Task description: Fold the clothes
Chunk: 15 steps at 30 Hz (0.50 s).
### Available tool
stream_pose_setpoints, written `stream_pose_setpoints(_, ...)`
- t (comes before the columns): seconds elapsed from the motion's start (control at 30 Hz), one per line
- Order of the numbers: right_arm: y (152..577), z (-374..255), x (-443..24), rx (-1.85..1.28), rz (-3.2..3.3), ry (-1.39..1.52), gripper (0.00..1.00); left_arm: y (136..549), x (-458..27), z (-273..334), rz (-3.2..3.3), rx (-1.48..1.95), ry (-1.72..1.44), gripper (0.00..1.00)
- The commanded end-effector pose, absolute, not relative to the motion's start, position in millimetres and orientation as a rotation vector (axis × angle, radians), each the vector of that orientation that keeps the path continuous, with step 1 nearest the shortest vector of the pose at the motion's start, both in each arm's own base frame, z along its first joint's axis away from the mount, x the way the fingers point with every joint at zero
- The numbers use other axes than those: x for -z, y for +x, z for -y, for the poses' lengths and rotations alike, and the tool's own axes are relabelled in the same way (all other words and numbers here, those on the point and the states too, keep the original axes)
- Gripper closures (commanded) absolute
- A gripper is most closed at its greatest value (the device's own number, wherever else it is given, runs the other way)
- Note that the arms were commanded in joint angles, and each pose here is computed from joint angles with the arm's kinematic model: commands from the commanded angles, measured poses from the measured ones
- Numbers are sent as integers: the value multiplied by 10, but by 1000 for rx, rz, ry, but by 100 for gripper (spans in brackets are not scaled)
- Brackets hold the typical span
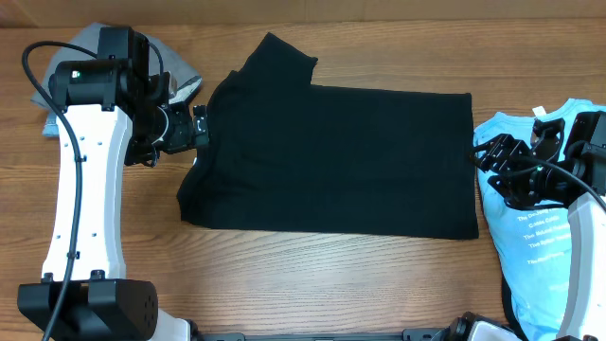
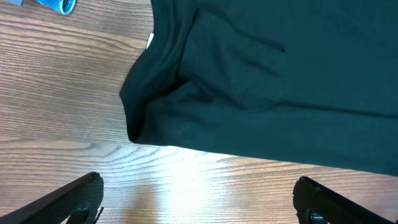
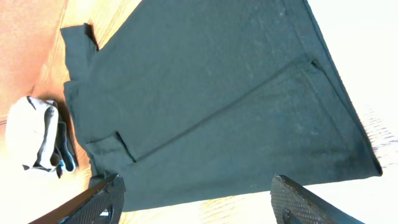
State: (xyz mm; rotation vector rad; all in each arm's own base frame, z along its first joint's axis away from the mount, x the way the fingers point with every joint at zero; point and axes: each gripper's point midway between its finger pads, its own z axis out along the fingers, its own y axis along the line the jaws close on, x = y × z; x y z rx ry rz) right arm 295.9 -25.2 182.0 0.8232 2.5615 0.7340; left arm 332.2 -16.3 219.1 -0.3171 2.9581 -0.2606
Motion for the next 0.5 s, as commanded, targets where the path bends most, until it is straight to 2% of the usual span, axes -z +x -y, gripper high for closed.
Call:
stream_pose_setpoints(0.0,2993,297,-1901,-709,-2537,806,21,3309,-2177,196,-2969,285,-341,0)
stream_pose_setpoints(0.47,2994,298,-1901,-708,-2537,805,20,3271,-2171,197,-2985,284,-346,0)
